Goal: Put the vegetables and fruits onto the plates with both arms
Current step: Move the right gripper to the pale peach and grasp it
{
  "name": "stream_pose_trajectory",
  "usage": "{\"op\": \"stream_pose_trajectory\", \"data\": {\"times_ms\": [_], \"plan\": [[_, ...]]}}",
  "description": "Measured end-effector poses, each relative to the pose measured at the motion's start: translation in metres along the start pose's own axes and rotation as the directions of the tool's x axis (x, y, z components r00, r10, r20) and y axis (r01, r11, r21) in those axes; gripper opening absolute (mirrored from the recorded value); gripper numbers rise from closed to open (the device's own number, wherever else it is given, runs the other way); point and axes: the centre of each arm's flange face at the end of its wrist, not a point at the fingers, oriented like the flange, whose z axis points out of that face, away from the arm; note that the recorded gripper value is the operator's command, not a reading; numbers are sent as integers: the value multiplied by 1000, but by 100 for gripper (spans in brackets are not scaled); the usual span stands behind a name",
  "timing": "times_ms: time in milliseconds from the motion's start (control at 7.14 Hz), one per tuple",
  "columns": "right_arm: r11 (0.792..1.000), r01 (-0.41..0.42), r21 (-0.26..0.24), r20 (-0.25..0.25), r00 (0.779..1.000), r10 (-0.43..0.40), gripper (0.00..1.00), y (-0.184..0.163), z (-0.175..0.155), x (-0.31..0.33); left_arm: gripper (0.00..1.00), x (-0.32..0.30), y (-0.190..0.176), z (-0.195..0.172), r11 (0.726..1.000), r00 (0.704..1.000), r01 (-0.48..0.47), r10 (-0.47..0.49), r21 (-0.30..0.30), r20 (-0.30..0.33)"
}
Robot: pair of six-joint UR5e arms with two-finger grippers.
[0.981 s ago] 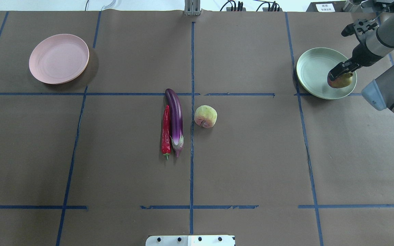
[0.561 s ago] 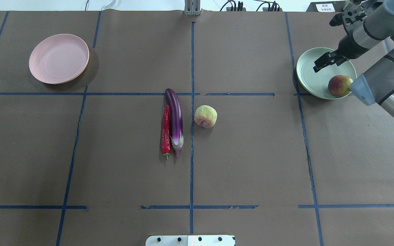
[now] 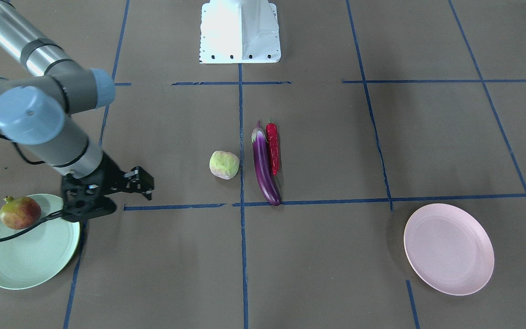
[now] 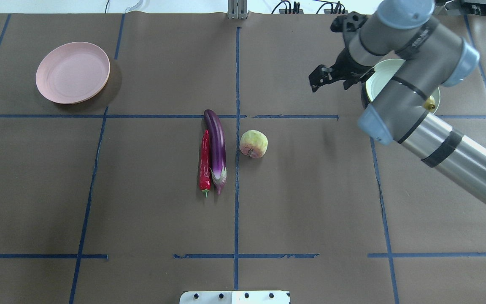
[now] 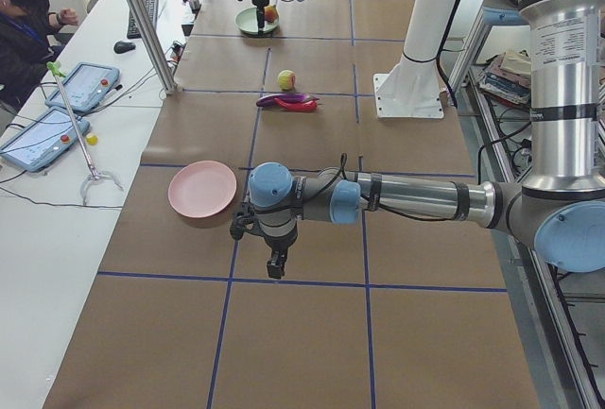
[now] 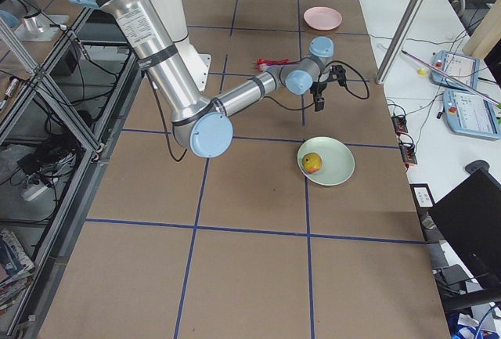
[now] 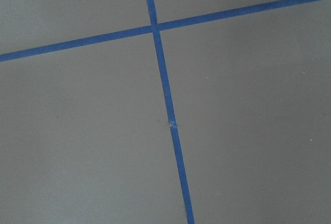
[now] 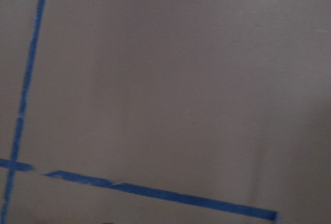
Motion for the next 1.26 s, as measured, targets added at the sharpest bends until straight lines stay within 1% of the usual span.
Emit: {"op": "stream_pose_trajectory", "data": {"times_ms": [140,280,420,561,841,981,1121,1261], "plan": [[999,-37,6,-34,999,37,100,19,6,-77,100,0,0,0,1000,1000,1,-1,-1,0],[998,-63,22,-61,996,64,100,47,17,-137,100,0,0,0,1000,1000,1,-1,-1,0],[997,-68,41,-81,994,72,100,74,30,-174,100,-1,0,1,1000,1000,2,-2,-2,0],[997,-64,50,-100,993,69,100,92,42,-190,100,-1,0,1,1000,1000,3,-3,-3,1],[998,-53,40,-138,989,58,100,109,63,-193,100,-1,0,1,1000,1000,5,-5,-4,1],[998,-47,29,-158,986,51,82,113,69,-190,100,-2,0,2,1000,1000,5,-5,-4,1],[999,-41,21,-174,984,44,26,115,74,-189,100,-2,1,2,1000,1000,5,-5,-4,1],[999,-38,16,-184,982,41,1,115,78,-188,100,-2,1,2,1000,1000,6,-6,-5,1]]}}
